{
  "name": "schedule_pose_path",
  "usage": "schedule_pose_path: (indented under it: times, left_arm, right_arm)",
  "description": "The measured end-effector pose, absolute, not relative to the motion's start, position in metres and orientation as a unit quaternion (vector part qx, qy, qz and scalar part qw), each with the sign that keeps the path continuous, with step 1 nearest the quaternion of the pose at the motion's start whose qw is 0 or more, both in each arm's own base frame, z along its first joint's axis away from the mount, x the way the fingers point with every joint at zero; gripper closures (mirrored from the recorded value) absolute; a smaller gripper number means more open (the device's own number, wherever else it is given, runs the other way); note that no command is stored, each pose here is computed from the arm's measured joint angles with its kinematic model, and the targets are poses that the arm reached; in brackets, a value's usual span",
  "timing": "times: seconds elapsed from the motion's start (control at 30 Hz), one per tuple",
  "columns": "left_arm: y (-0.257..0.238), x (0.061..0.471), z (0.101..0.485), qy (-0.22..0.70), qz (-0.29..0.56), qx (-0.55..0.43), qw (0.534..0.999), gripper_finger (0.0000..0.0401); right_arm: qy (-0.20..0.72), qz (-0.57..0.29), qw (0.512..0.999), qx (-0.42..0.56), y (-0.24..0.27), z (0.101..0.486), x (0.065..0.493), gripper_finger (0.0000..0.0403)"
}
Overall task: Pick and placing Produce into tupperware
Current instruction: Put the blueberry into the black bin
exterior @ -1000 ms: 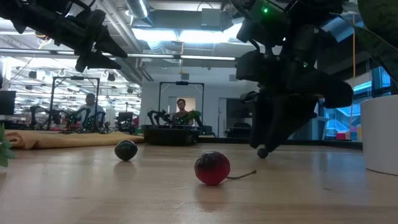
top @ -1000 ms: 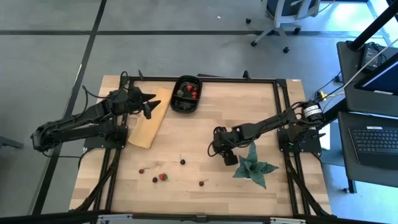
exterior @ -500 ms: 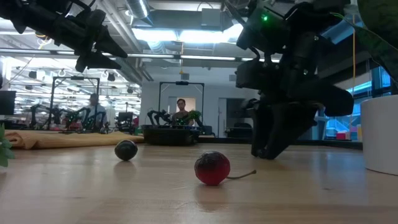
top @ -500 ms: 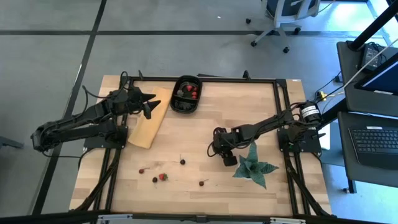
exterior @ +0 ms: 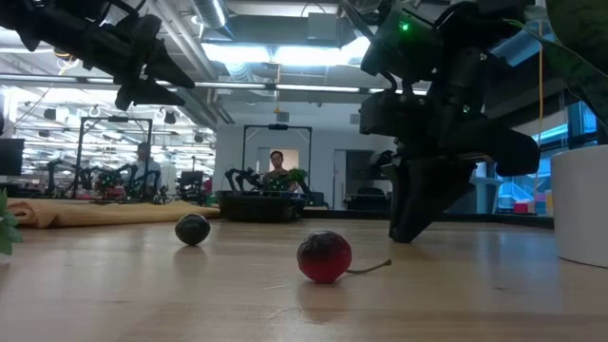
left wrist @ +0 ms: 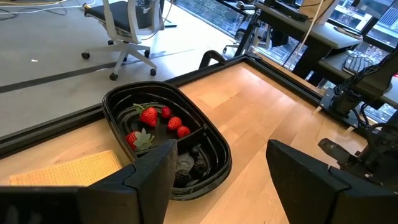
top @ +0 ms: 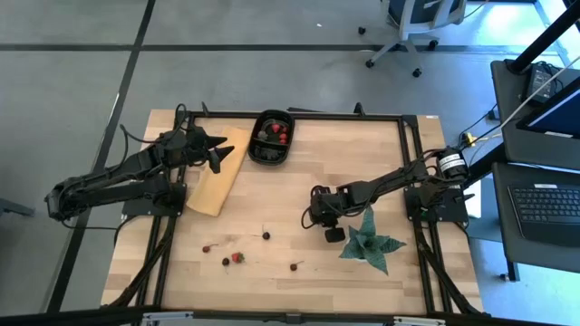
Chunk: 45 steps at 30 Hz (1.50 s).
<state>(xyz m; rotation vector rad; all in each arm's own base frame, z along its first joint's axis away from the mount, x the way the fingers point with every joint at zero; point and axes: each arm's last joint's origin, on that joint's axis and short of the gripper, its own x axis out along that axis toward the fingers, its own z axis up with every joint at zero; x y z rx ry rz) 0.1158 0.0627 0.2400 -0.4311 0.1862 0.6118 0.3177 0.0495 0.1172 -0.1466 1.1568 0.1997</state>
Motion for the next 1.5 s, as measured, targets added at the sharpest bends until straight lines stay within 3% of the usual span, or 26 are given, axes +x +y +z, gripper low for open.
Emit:
schedule_pose_path:
  times: [0.3, 0.53, 0.8, 1.03, 1.27, 1.5]
  left_arm:
    - [0.063, 0.116, 0.24, 0.091, 0.298, -0.21, 0.927, 0.0161]
    - [0.063, 0.116, 0.24, 0.091, 0.298, -0.21, 0.927, 0.0161]
    - [0.063, 0.116, 0.24, 0.091, 0.298, -0.21, 0.927, 0.0161]
    - [0.063, 0.116, 0.24, 0.091, 0.298, -0.21, 0.927, 0.0161]
    - [0.063, 0.116, 0.24, 0.091, 0.299, -0.21, 0.927, 0.0161]
    - [0.063, 0.116, 0.24, 0.091, 0.299, -0.21, 0.926, 0.0161]
  right_arm:
    - [0.561, 0.073, 0.822, -0.06, 0.035, 0.135, 0.333, 0.0353]
    - [0.542, 0.019, 0.838, -0.053, -0.004, 0.184, 0.362, 0.0354]
    - [0.429, -0.057, 0.901, -0.024, -0.061, 0.258, 0.393, 0.0354]
    - [0.308, -0.106, 0.945, -0.021, -0.096, 0.296, 0.407, 0.0354]
    - [0.295, -0.119, 0.948, -0.007, -0.113, 0.291, 0.438, 0.0354]
    - [0.376, -0.126, 0.918, 0.022, -0.132, 0.265, 0.467, 0.0354]
